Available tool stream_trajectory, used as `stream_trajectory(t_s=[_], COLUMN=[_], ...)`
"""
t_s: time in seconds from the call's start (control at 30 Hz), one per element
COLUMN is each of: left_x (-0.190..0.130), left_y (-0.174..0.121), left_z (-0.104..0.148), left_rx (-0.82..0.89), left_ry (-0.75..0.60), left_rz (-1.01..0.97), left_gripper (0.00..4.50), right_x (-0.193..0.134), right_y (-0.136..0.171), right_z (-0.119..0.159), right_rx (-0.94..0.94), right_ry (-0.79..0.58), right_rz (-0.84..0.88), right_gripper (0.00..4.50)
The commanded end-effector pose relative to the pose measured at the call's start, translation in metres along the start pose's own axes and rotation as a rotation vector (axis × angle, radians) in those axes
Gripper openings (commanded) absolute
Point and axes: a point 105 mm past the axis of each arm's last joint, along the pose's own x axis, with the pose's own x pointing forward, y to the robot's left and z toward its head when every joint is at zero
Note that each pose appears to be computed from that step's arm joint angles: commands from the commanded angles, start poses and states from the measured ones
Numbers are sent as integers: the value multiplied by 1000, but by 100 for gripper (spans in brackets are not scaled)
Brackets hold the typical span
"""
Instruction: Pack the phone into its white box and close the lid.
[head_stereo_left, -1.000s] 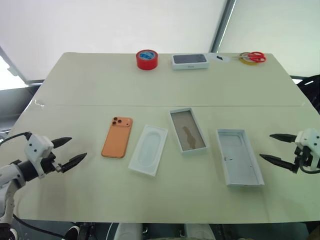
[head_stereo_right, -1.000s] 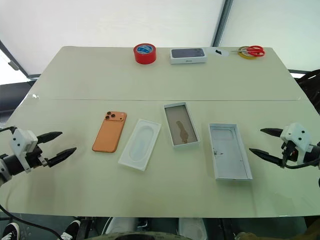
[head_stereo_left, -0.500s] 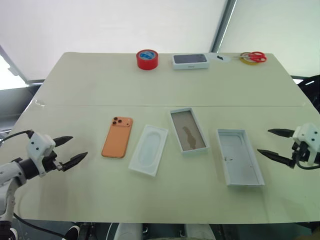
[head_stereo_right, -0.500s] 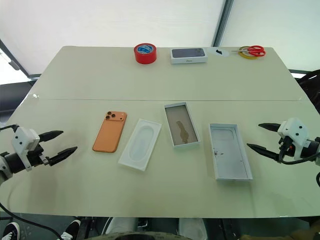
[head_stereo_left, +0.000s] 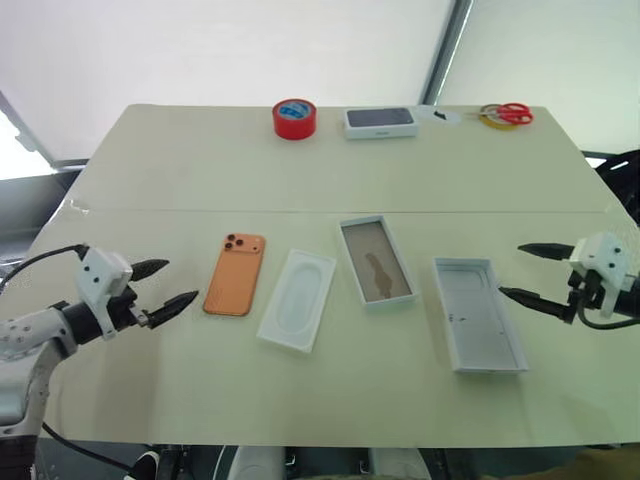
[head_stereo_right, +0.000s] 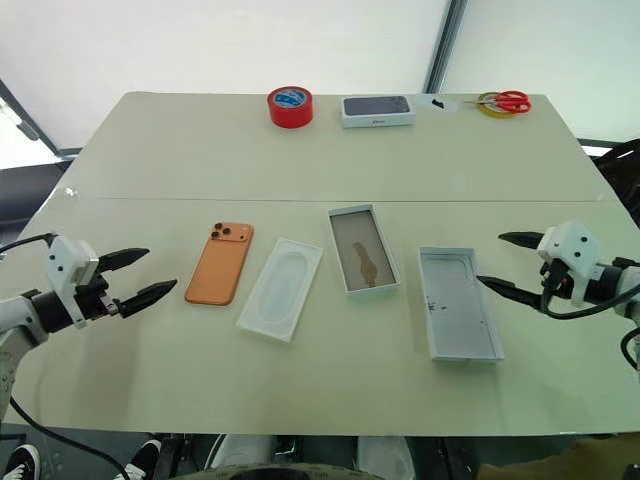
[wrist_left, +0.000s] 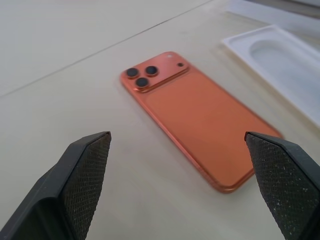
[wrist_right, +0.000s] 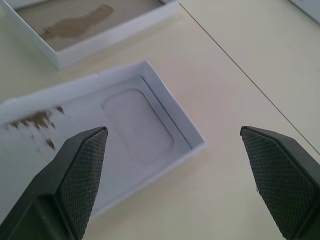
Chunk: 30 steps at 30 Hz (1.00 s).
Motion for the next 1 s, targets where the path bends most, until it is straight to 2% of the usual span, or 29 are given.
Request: stream_trajectory(t_s=[0.03, 0.07, 0.2, 0.47, 0.67, 0.83, 1.0], left_x=[10, 11, 12, 38, 52, 60, 60], left_y=[-36, -49, -72, -93, -115, -115, -110], left_z=[12, 8, 3, -11, -16, -21, -28], left_rx=[-134, -240, -367, -432, -502, -522, -643], left_ry=[-3, 34, 93, 173, 246, 304, 306], left_rz=[-170, -224, -303, -279, -389, -370, -337], left_gripper=[450, 450, 450, 450, 450, 450, 450], right_x=[26, 34, 44, 55, 58, 57, 57], right_y=[19, 29, 44, 52, 53, 53, 53], right_z=[34, 43, 54, 58, 56, 56, 53], right_rx=[-47, -57, -71, -92, -98, -105, -110], right_ry=[-124, -157, -194, -206, -202, -200, -192], right_rz=[87, 127, 193, 223, 220, 206, 192], right_gripper=[444, 444, 444, 444, 444, 444, 444])
